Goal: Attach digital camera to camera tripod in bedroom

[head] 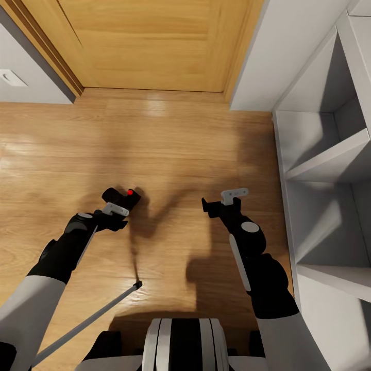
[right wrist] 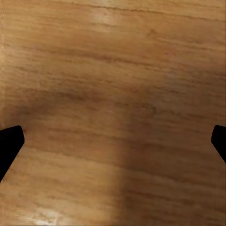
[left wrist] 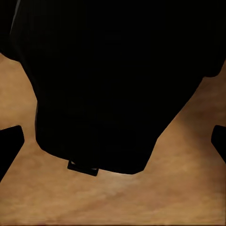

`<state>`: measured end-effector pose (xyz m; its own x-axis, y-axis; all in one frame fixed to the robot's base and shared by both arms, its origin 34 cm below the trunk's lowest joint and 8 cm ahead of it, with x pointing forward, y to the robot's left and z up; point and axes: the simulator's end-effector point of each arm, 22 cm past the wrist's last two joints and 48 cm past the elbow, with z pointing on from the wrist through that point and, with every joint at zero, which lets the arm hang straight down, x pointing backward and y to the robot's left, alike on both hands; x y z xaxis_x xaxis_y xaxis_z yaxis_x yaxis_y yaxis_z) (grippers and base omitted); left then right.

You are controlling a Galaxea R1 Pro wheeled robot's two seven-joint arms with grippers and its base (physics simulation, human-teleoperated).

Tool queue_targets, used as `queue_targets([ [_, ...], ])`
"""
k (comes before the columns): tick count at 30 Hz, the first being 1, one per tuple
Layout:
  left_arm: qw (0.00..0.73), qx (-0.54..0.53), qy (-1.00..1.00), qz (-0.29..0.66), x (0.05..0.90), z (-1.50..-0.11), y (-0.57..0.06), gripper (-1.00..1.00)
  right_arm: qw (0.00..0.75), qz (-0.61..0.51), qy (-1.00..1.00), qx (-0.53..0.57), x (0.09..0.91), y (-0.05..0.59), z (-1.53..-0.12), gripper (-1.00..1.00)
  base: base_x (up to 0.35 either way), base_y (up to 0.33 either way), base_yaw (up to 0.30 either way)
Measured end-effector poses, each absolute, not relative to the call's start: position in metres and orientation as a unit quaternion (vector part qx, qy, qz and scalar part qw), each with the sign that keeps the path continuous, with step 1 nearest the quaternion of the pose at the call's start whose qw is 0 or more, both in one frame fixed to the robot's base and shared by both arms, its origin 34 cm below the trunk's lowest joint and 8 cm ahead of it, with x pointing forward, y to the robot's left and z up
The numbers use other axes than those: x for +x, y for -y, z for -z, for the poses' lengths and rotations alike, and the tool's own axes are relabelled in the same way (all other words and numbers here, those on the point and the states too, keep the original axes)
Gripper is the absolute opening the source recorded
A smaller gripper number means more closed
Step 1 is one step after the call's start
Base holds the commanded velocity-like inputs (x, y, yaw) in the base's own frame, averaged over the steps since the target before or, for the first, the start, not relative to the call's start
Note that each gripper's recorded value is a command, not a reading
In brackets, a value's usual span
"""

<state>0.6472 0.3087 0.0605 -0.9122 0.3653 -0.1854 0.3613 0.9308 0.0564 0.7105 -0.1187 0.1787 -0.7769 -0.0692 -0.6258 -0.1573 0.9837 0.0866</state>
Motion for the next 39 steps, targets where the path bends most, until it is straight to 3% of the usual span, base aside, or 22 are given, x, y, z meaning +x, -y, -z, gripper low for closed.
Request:
queue_targets([
  [39,0.108,0.187,-0.976,-0.011,0.6548,-0.0660,-0.3071,1.00,0.329,-0.067,-0.940,-0.060,0.7105,0.1186,-0.1788,1.00,0.000,0.010,0.000],
])
